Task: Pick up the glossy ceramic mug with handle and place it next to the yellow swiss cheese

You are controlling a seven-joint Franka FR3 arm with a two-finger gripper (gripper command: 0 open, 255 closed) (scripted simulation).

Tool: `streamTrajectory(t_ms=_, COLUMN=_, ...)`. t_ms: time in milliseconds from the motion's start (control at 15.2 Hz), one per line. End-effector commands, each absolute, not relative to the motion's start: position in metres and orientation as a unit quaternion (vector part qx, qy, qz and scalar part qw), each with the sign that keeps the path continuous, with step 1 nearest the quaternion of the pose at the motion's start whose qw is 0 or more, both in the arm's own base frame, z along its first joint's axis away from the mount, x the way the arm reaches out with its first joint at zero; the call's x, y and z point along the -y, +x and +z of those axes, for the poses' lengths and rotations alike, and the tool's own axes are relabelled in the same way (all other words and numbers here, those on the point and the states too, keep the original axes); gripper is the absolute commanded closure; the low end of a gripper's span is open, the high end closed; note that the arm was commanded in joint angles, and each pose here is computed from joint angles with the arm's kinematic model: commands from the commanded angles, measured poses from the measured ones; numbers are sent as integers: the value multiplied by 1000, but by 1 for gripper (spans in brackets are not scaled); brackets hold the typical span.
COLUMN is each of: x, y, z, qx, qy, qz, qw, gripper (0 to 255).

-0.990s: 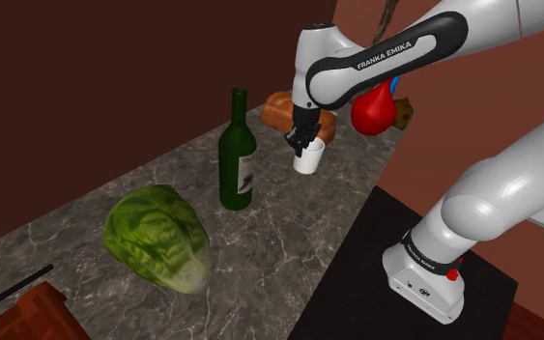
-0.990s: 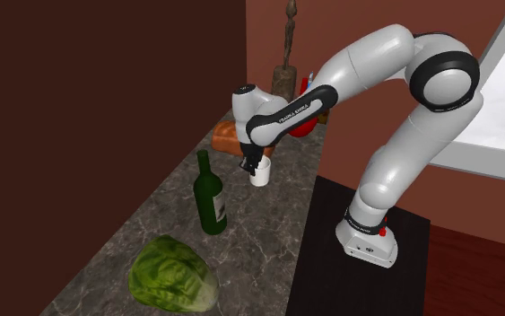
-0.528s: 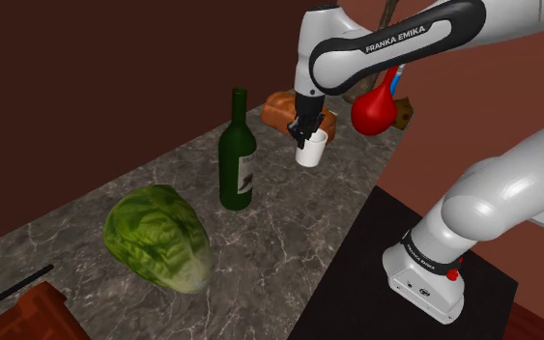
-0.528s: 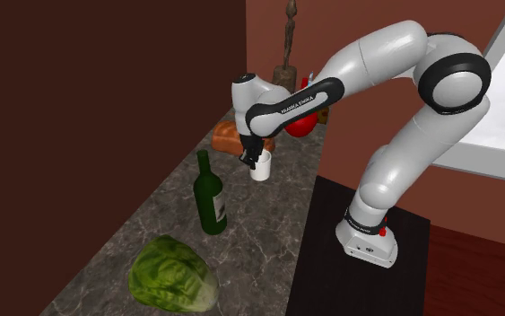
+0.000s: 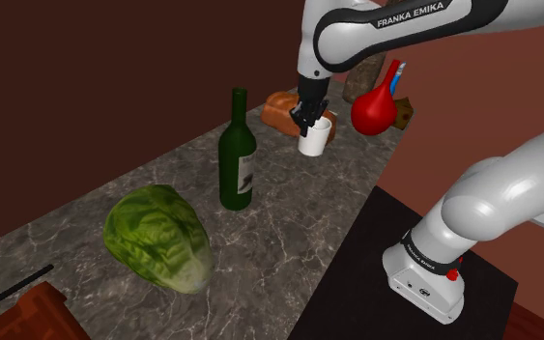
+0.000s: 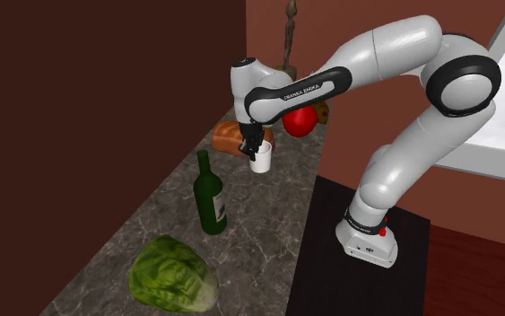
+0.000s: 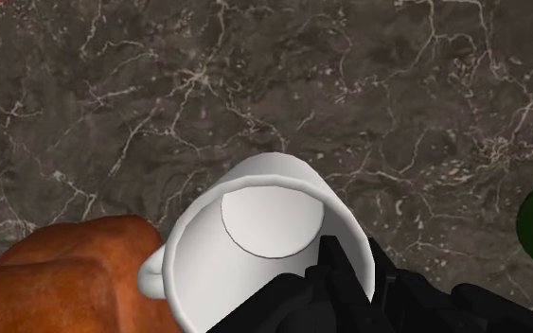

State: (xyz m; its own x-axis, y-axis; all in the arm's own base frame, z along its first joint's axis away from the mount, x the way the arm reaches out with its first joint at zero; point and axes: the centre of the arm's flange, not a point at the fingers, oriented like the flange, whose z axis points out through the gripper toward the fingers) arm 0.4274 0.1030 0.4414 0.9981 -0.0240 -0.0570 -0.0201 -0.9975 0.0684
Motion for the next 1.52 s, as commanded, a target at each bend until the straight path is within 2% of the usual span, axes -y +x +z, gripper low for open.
streamTrajectory(t_ms=0, x=-102, y=428, z=451, qx=11, qy=999, qz=-29, qw=34, gripper=255)
streamTrajectory(t_ms=1056, x=-102, y=428, z=534, qx=11, qy=999, qz=-29, qw=34, gripper=255)
streamTrajectory(t_ms=1452, x=-26, y=448, z=535, qx=11, qy=999, qz=-29, qw=34, gripper=255)
